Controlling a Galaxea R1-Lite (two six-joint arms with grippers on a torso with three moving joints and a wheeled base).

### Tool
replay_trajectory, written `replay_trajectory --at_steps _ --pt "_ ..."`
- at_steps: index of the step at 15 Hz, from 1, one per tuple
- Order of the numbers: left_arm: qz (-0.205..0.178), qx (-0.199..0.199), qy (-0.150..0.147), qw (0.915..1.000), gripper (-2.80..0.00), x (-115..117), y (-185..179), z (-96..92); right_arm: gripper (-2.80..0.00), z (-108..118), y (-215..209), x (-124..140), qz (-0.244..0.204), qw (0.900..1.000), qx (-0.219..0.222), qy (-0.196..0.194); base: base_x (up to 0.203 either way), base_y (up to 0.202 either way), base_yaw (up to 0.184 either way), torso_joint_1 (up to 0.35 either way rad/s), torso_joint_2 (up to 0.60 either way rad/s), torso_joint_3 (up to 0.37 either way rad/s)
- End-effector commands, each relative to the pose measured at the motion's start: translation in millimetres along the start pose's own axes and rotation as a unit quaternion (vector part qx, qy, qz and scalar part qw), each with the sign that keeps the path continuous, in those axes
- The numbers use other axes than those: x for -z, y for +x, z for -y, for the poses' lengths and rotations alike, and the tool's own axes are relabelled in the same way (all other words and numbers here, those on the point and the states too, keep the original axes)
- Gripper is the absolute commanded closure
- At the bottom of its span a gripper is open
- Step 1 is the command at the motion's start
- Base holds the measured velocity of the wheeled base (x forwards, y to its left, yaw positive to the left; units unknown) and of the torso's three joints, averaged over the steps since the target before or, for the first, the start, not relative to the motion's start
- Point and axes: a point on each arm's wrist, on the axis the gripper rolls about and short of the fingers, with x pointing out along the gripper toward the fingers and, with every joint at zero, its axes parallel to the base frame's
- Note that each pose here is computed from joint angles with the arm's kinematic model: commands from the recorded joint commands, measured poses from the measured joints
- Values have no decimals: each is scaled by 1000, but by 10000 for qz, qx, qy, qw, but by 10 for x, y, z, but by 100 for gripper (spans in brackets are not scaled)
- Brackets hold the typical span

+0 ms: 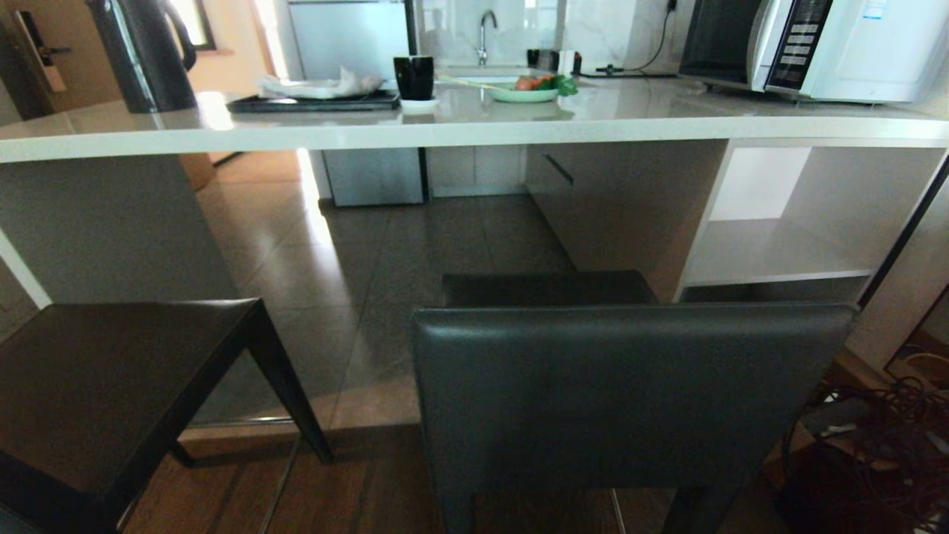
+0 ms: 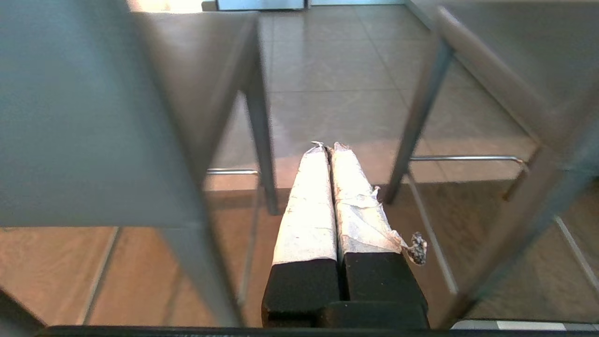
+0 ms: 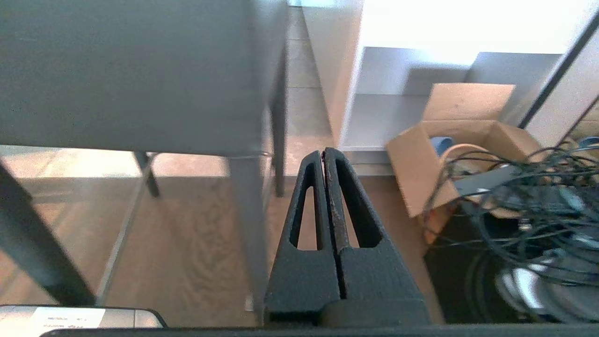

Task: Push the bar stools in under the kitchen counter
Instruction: Push the gray chair back under the dining table

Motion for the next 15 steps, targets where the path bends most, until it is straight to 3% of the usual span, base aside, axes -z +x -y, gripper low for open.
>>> replay_trajectory --at_steps 1,5,13,15 --pt "-17 -2 -3 10000 0 -1 3 0 0 0 1 0 -11 10000 -3 -3 0 199 -1 2 -2 2" --pt "-15 -2 -7 10000 0 -1 2 0 0 0 1 1 -14 10000 -3 4 0 173 -1 0 5 4" --pt "-17 -2 -7 10000 0 -1 3 0 0 0 1 0 -8 10000 -2 4 0 0 0 0 0 0" --pt "-17 -2 -7 10000 0 -1 3 0 0 0 1 0 -11 10000 -10 4 -146 0 3 5 5 0"
